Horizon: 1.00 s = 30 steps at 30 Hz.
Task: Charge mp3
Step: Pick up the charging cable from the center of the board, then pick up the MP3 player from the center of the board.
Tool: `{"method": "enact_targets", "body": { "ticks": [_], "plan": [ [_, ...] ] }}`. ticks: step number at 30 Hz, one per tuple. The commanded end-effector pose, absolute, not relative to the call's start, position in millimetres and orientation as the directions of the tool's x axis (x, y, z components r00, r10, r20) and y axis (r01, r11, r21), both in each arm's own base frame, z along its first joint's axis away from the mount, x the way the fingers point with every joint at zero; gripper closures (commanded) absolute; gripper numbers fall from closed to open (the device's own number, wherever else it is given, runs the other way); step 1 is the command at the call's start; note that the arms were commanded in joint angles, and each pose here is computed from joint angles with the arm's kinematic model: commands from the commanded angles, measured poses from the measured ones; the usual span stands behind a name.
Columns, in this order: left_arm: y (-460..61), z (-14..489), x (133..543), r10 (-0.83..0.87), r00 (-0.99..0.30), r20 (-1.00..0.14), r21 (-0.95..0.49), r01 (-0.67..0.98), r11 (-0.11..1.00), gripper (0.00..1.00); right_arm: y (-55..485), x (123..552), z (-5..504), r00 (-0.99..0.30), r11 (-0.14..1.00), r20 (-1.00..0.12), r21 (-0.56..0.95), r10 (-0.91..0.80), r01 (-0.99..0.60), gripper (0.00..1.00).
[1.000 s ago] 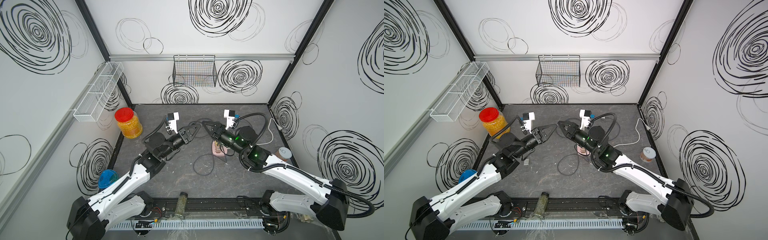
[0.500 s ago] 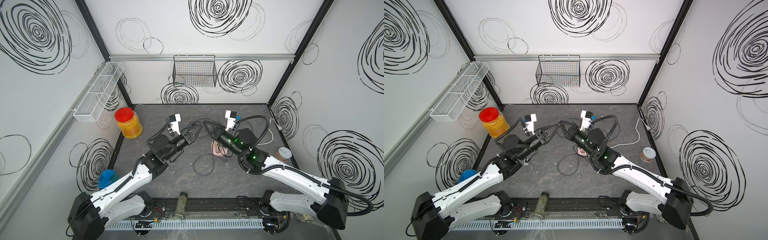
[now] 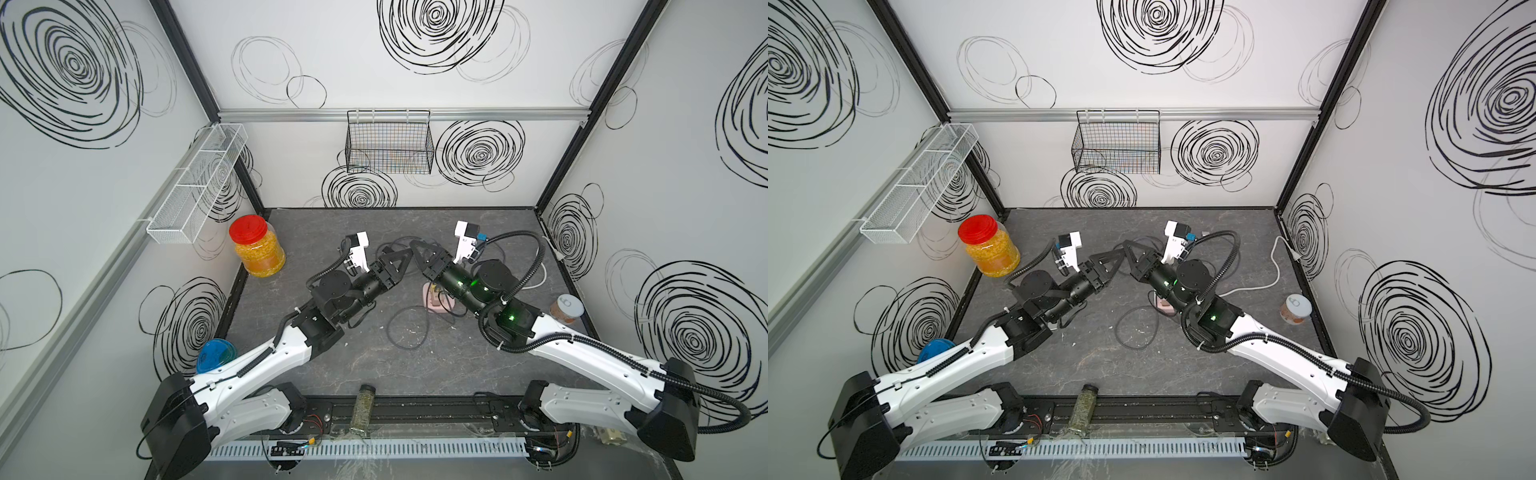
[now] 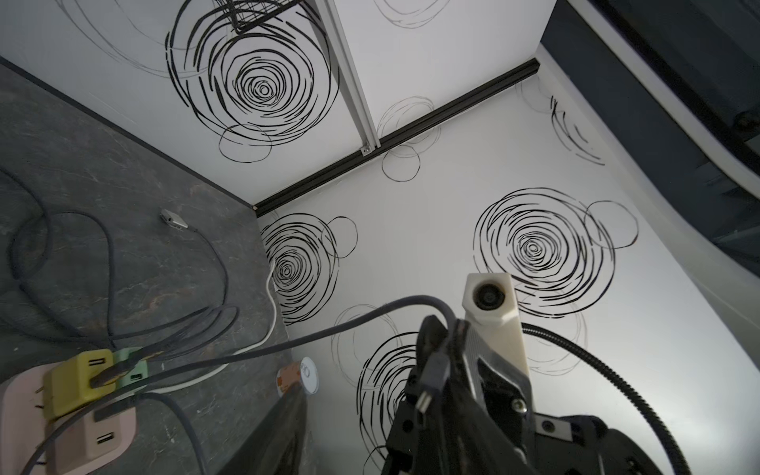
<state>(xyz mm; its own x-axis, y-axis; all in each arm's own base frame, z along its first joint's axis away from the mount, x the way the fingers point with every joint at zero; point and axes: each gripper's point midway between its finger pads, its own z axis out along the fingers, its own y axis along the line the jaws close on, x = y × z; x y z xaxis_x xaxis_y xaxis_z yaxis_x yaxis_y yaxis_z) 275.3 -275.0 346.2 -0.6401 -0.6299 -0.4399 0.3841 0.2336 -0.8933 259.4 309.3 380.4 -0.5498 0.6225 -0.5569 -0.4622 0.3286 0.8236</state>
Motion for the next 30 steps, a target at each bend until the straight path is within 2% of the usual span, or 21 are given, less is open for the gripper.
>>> {"method": "enact_targets", "body": {
  "ticks": [1,3,7,10,12,15,20,26,30],
  "plan": [
    [-251,347,278,-0.599,-0.593,-0.538,-0.842,0.363,0.398,0.41,291,268,376,-0.532,0.385,-0.594,0.802,0.604,-0.458,1.0],
    [-226,330,279,-0.552,-0.554,-0.623,-0.769,0.304,0.563,0.4,276,282,365,-0.539,0.398,-0.579,0.814,0.612,-0.423,1.0],
    [-179,294,278,-0.444,-0.551,-0.707,-0.603,0.14,0.786,0.39,256,309,340,-0.557,0.445,-0.567,0.823,0.607,-0.353,1.0],
    [-150,250,272,-0.339,-0.645,-0.685,-0.457,0.018,0.889,0.36,249,331,319,-0.578,0.48,-0.555,0.826,0.598,-0.296,1.0],
    [-128,206,263,-0.279,-0.732,-0.622,-0.327,-0.081,0.942,0.37,250,345,302,-0.603,0.506,-0.545,0.824,0.583,-0.257,1.0],
    [-95,147,246,-0.261,-0.807,-0.53,-0.149,-0.215,0.965,0.37,256,360,282,-0.654,0.503,-0.511,0.835,0.559,-0.223,1.0],
    [-69,81,234,-0.3,-0.859,-0.415,-0.061,-0.303,0.951,0.36,267,378,261,-0.729,0.458,-0.445,0.866,0.52,-0.203,1.0],
    [-38,52,234,-0.329,-0.87,-0.368,0.021,-0.361,0.932,0.37,275,386,250,-0.77,0.412,-0.411,0.886,0.488,-0.213,1.0],
    [-38,46,247,-0.328,-0.875,-0.356,-0.003,-0.351,0.937,0.37,274,389,243,-0.778,0.403,-0.4,0.891,0.484,-0.207,1.0]
  ]
}}
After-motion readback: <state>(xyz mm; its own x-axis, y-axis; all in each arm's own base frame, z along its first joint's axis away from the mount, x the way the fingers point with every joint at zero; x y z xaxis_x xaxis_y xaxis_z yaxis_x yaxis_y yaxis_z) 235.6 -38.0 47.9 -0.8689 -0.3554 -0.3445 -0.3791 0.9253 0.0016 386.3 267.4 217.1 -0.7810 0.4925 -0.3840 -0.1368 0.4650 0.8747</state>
